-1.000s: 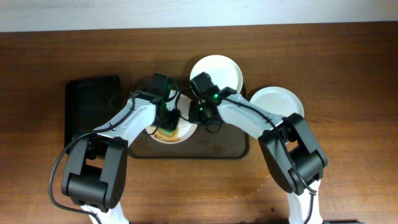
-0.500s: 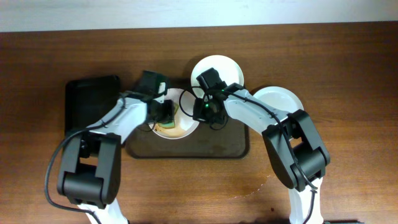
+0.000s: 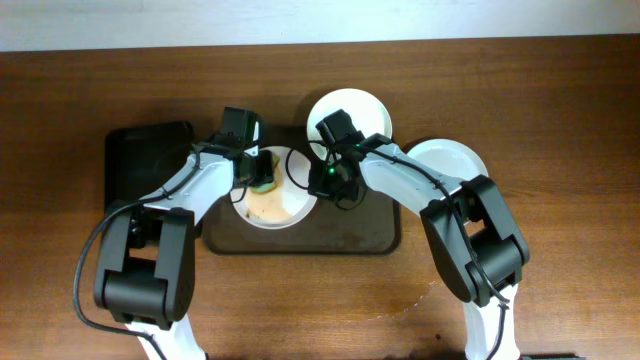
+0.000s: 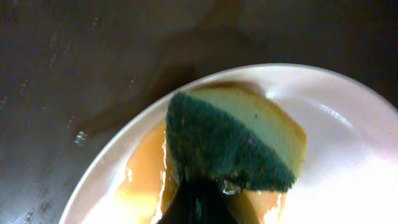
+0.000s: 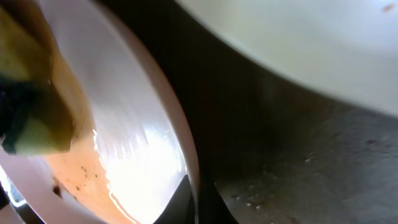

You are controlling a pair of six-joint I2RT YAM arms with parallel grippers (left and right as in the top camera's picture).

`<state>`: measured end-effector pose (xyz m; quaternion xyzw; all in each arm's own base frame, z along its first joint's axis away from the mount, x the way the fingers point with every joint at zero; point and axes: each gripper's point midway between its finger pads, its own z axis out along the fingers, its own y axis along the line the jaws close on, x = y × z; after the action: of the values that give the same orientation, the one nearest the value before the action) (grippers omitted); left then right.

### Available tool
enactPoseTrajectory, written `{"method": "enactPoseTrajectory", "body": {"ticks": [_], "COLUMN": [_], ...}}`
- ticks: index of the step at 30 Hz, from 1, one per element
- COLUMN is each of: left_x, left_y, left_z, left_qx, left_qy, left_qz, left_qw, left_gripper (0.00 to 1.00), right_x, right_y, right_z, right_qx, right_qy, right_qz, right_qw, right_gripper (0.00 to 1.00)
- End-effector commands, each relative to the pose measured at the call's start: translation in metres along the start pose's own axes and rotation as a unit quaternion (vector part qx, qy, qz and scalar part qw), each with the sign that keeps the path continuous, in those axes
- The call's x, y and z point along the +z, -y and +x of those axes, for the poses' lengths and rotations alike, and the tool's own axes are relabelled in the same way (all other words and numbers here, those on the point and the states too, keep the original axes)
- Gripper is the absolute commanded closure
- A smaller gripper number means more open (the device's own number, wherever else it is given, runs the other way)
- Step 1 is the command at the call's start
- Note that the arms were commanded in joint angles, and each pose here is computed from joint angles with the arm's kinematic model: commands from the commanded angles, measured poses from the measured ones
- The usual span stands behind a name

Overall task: Clean dirty plates on tray and stack at the side
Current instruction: 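Scrub the held plate with the sponge in the left gripper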

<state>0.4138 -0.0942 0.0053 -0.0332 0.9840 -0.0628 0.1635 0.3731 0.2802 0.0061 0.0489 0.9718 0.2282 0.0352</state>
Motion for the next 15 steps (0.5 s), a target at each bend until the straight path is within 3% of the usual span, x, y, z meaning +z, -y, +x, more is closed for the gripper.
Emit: {"method": "enactPoseTrajectory", "body": {"ticks": [1, 4, 5, 9, 11, 13, 15], "left_x": [0.021, -0.001, -0.005, 0.002, 0.015, 0.029, 0.022], "left_y": [-0.016, 0.041, 0.051, 0.060, 0.044, -0.005, -0.052], "left_z": [0.075, 0.093, 0.092, 0.058, 0.038, 0.031, 0.040], "left_qx": [0.040, 0.093, 0.101, 0.104, 0.072, -0.007, -0.077], "left_qy": [-0.144, -0.173, -0.167, -0.096, -0.064, -0.056, -0.071], "left_qz": [0.039, 0.229, 0.260, 0.272, 0.208, 0.056, -0.078], "left_qw": [0.988, 0.953, 0.946, 0.952, 0.973, 0.997, 0.991], "left_gripper": [0.99, 0.99, 0.99, 0.99, 0.99, 0.99, 0.99], "right_x": [0.007, 0.007, 0.007, 0.007, 0.007, 0.007, 0.007], "right_y": [0.016, 0.016, 0.015, 0.015, 0.015, 0.015, 0.015], "right_z": [0.003, 0.003, 0.003, 0.003, 0.003, 0.003, 0.004], "right_qx": [0.006, 0.006, 0.006, 0.006, 0.006, 0.006, 0.005], "right_qy": [-0.011, -0.011, -0.011, -0.011, -0.011, -0.011, -0.011], "right_qz": [0.020, 0.020, 0.020, 0.020, 0.020, 0.019, 0.020], "right_qw": [1.000, 1.000, 1.000, 1.000, 1.000, 1.000, 1.000], "right_gripper": [0.96, 0.96, 0.96, 0.96, 0.96, 0.96, 0.96]}}
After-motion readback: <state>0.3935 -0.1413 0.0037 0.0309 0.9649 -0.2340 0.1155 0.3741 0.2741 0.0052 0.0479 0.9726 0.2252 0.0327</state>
